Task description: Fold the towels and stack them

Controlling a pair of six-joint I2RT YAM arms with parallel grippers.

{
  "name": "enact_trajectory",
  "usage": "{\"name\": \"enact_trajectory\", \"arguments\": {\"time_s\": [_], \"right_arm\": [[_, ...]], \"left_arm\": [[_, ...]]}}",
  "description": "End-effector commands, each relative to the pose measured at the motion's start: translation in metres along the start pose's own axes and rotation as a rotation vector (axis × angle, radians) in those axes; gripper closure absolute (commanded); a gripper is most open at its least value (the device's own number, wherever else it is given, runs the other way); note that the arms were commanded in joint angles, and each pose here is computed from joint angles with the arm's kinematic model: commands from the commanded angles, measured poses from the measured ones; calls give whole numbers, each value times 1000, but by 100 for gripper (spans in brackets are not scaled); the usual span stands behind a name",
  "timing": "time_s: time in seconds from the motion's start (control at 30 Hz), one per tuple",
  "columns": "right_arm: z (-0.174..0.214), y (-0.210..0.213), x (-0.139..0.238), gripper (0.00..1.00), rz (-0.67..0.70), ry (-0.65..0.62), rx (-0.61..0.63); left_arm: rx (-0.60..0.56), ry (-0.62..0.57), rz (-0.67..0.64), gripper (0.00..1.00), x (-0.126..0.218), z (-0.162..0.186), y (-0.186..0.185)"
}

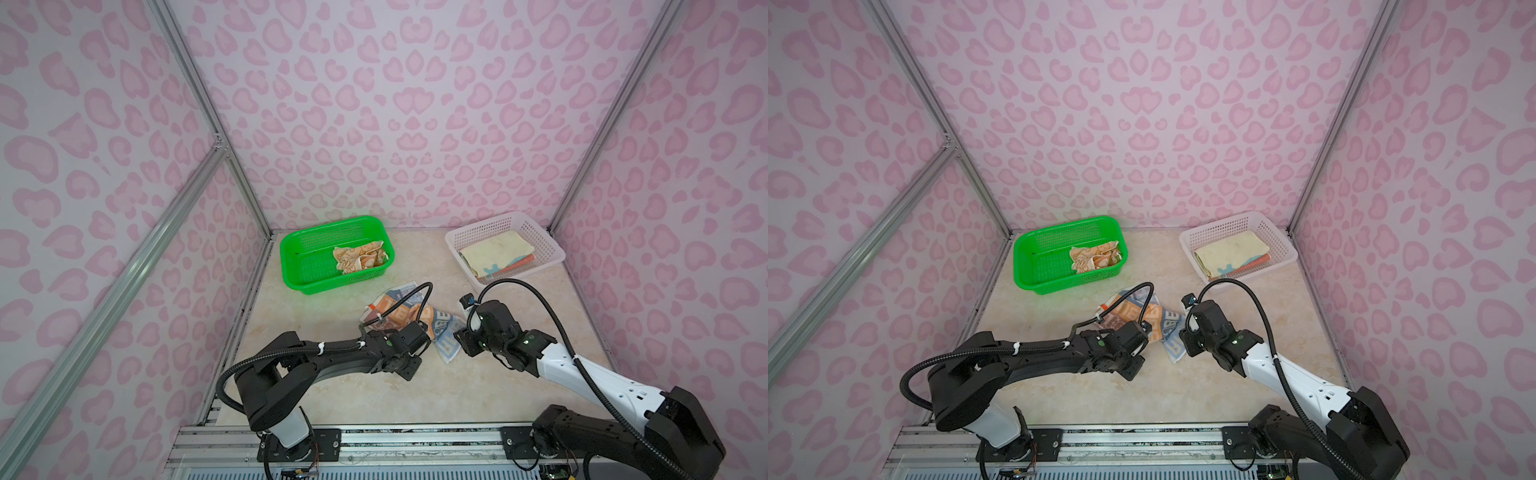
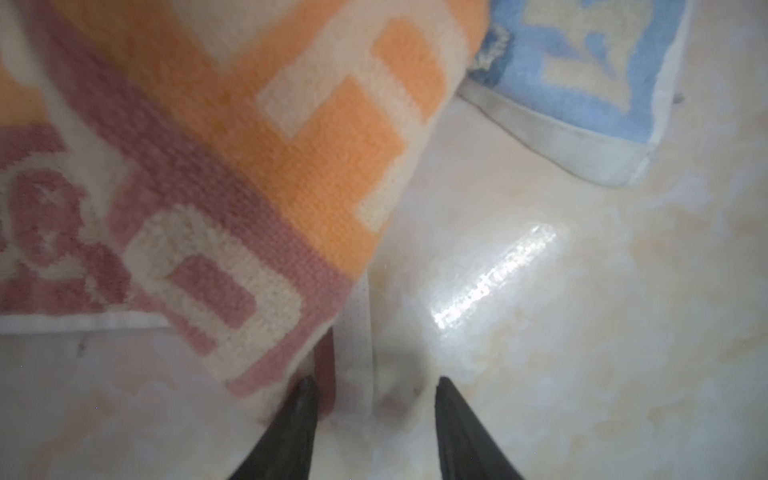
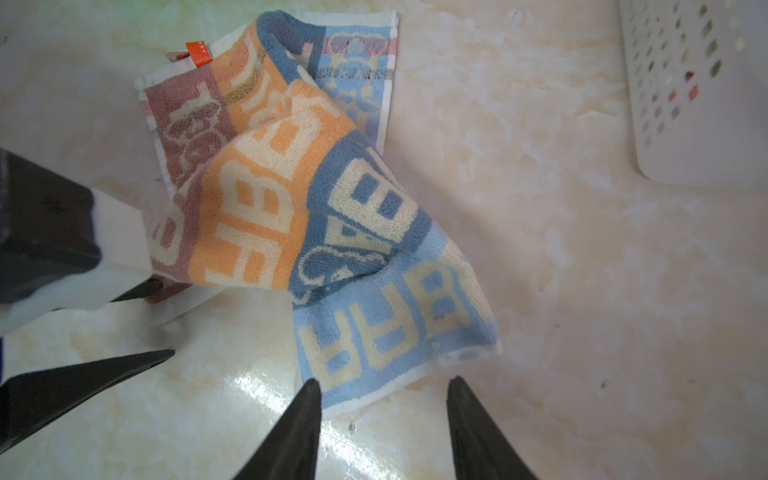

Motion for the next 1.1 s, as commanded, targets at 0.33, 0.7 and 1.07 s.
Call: {"name": "enact_trajectory", "arguments": {"time_s": [0.33, 0.7, 1.07], "right_arm": [[2, 10, -7, 50, -35, 48, 18], [7, 29, -12, 50, -50, 108, 27], [30, 21, -37, 50, 62, 194, -16]], "left_arm": [[115, 56, 54, 49, -17, 10, 16], [120, 180, 97, 84, -38, 37, 16], [90, 162, 91, 97, -38, 38, 19]]}}
Point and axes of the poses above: each gripper's point midway between its finger pads, its own x axis back along the fingers, its own y axis along the line the jaws close on, z = x × y, the point moved 5 cm from there along x, back along the fingers, and after that the axes turned 15 degrees about x, right-handed, at the moved point
